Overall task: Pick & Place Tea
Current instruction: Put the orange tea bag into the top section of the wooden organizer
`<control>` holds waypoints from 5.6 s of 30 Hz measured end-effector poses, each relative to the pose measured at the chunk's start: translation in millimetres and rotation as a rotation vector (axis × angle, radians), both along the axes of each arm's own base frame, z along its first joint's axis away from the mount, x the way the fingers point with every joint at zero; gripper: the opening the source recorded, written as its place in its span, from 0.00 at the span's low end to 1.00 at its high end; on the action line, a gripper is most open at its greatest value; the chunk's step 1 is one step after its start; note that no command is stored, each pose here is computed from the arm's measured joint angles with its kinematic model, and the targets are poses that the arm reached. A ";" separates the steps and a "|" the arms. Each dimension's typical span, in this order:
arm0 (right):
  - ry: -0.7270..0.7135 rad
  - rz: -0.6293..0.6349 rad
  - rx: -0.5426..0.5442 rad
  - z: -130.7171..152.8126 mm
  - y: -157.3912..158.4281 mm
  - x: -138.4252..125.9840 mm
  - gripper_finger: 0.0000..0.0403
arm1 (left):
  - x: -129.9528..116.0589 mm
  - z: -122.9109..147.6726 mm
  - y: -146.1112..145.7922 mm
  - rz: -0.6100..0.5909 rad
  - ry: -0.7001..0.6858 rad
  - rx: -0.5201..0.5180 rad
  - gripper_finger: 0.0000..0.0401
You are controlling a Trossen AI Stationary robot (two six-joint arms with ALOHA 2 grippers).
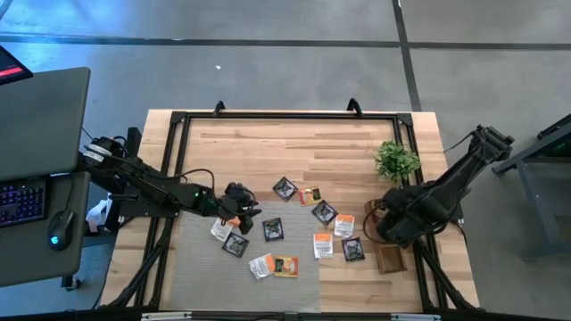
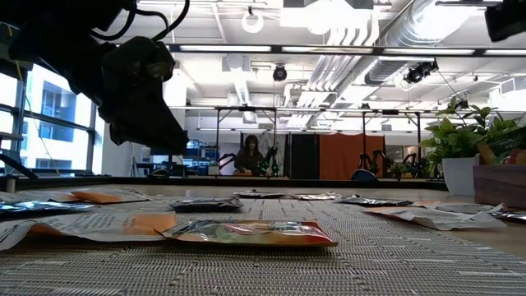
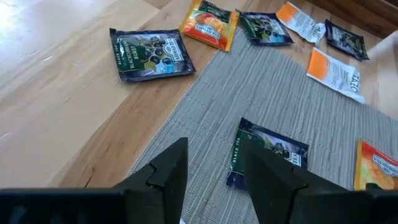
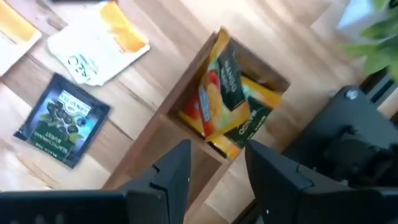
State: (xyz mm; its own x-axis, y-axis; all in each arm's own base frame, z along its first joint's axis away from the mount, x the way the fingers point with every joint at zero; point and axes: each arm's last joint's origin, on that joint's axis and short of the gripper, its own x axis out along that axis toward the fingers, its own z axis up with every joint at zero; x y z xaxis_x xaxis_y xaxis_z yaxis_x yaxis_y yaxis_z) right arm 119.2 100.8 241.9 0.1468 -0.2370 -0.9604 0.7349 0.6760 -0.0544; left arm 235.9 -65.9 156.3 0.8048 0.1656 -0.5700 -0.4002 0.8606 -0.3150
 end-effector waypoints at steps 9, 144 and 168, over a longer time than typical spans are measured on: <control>-0.043 0.035 -0.204 3.9 -14.5 2.4 0.37 | 0.0 0.0 0.1 0.001 0.000 0.001 0.37; -0.387 0.178 -0.361 -43.1 -38.6 151.1 0.39 | 8.3 13.6 -0.6 0.085 -0.184 -0.062 0.37; -0.275 0.072 -0.053 -109.7 -110.0 192.9 0.30 | 7.5 11.8 -1.4 0.054 -0.158 -0.075 0.37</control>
